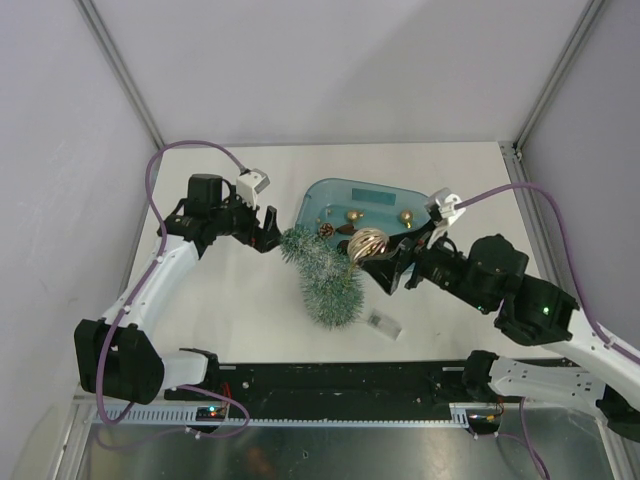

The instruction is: Decorate the small christmas tree

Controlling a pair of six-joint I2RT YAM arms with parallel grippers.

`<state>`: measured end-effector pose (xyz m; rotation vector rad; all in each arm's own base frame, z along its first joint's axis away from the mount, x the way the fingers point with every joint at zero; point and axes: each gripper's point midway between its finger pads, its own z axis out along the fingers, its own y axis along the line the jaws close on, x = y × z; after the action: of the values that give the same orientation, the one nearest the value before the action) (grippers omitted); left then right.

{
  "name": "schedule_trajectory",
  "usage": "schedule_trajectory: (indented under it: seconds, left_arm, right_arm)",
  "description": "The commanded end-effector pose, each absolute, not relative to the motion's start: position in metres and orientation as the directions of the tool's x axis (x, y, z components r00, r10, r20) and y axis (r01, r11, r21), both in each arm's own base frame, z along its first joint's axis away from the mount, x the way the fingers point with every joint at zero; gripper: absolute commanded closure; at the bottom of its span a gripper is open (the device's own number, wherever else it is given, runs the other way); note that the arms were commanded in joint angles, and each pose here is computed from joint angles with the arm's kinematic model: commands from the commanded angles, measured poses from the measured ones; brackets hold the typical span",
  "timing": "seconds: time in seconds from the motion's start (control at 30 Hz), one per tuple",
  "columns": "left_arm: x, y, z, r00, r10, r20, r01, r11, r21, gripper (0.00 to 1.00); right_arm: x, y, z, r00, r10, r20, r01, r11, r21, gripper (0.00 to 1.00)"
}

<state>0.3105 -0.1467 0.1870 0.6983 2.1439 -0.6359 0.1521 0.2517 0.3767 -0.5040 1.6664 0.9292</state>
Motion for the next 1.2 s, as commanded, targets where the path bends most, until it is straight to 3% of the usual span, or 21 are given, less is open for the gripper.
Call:
schedule_trajectory:
  seconds: [0.0, 0.8, 1.17]
  left_arm:
    - [0.309, -0.149, 0.202, -0.524, 0.244, -0.816, 0.665, 0.716, -0.213, 0.00]
    - [0.312, -0.152, 0.274, -0.463, 0.229, -0.856, 0.702, 0.685, -0.197, 0.00]
    - [0.308, -0.155, 0.278, -0.472, 0.221, -0.854, 0.709, 0.670, -0.218, 0.00]
  right_arm:
    - [0.152, 0.221, 0.402, -0.252, 0.190, -0.949, -0.708, 0.632, 0.314, 0.56]
    - [0.155, 0.244, 0.459, -0.103, 0.227, -0.968, -0.828, 0.520, 0.210, 0.56]
    - [0.161, 0.254, 0.462, -0.107, 0.224, -0.969, -0.851, 0.483, 0.205, 0.56]
